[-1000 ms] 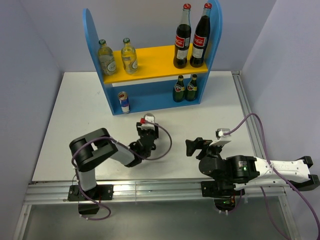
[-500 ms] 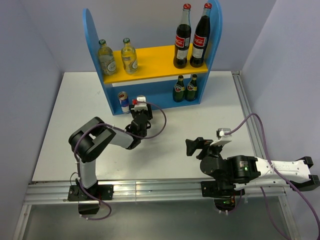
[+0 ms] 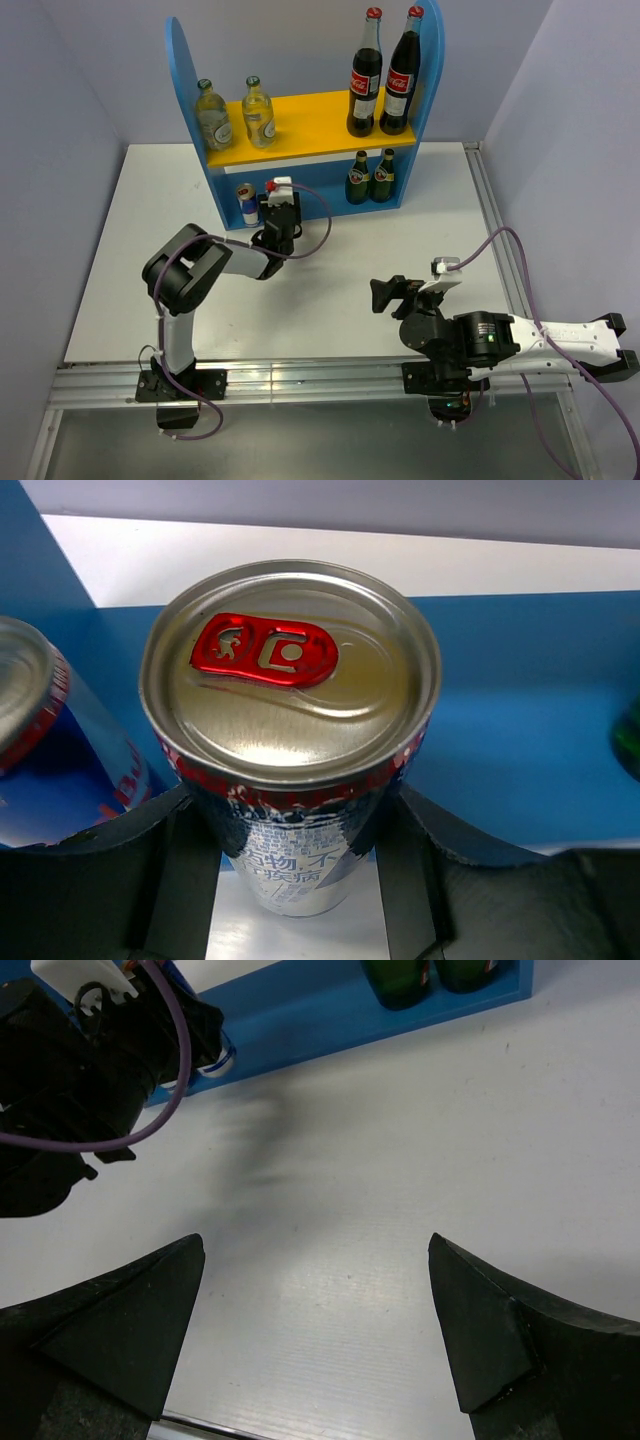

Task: Place and organize the beverage onto the shelf

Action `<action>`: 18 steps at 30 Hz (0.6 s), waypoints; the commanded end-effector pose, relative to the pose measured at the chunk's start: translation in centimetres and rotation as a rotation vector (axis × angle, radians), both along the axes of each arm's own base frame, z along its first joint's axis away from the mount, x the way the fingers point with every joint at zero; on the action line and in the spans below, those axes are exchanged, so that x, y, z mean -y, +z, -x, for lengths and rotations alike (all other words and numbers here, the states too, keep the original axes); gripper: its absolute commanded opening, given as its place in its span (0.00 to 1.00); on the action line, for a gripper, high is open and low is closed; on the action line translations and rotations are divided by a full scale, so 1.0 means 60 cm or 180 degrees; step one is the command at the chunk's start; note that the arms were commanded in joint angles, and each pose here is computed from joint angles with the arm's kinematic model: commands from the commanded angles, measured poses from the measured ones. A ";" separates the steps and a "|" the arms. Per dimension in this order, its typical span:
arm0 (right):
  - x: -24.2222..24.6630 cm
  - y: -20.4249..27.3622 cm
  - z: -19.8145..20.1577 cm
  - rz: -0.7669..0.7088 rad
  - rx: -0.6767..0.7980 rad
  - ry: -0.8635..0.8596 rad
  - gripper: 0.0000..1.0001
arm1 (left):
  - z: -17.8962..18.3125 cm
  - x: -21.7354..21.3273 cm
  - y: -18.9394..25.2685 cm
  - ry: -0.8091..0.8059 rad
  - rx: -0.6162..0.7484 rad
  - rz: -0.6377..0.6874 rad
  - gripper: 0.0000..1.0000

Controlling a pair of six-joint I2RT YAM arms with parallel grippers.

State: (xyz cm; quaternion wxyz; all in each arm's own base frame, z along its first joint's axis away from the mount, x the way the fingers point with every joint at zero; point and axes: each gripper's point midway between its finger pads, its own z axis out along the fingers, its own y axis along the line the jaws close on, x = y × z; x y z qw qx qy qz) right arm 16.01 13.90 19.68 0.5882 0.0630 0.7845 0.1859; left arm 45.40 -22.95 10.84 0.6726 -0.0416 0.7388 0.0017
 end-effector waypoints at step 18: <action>-0.002 0.008 -0.004 -0.0040 0.0075 -0.0063 1.00 | -0.087 -0.026 0.018 -0.0173 -0.0202 0.0185 0.16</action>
